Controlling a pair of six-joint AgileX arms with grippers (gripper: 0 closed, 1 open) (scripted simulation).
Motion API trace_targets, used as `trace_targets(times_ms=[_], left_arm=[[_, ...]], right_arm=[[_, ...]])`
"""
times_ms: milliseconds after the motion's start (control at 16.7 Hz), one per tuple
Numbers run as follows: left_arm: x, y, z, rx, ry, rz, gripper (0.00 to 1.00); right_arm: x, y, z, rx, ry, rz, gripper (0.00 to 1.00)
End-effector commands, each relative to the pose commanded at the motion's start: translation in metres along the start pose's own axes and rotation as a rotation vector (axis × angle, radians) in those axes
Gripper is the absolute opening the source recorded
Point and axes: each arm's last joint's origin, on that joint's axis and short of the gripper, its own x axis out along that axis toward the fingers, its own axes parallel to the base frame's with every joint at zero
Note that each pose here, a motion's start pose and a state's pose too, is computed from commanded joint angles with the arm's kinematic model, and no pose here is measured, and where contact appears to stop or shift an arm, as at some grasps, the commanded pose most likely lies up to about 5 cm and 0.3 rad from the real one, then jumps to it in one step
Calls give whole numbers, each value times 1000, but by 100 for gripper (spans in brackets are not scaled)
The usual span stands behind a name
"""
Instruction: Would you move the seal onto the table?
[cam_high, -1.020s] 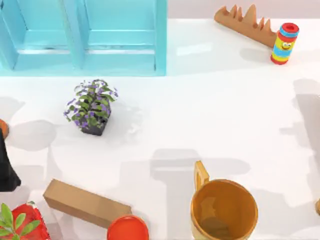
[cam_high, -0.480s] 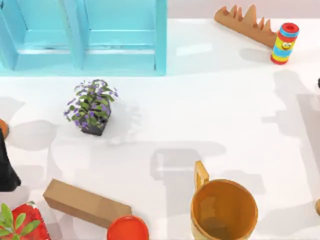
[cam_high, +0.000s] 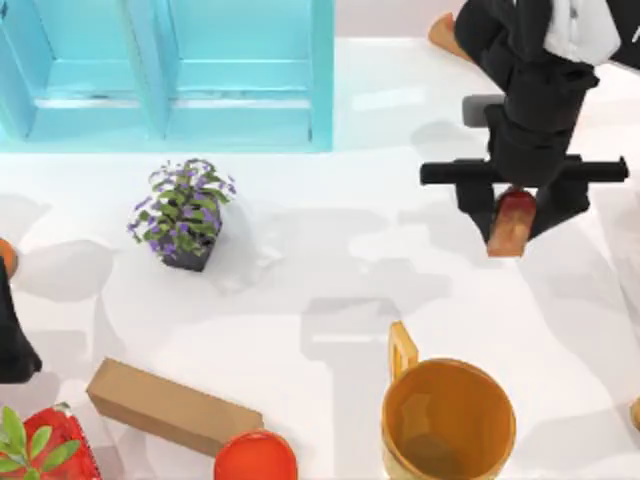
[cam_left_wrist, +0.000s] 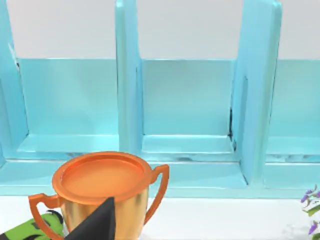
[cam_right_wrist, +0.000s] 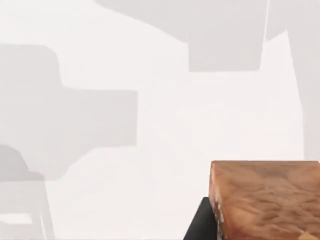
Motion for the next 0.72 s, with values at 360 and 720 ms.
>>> trace_targets(times_ms=[360,720], left_arm=[[0,0,0,0,0,0,100],[0,0,0,0,0,0,100]], right_arm=[[14,47,5,0,-53,22,0],[32,47,7,3,-51,23,0]])
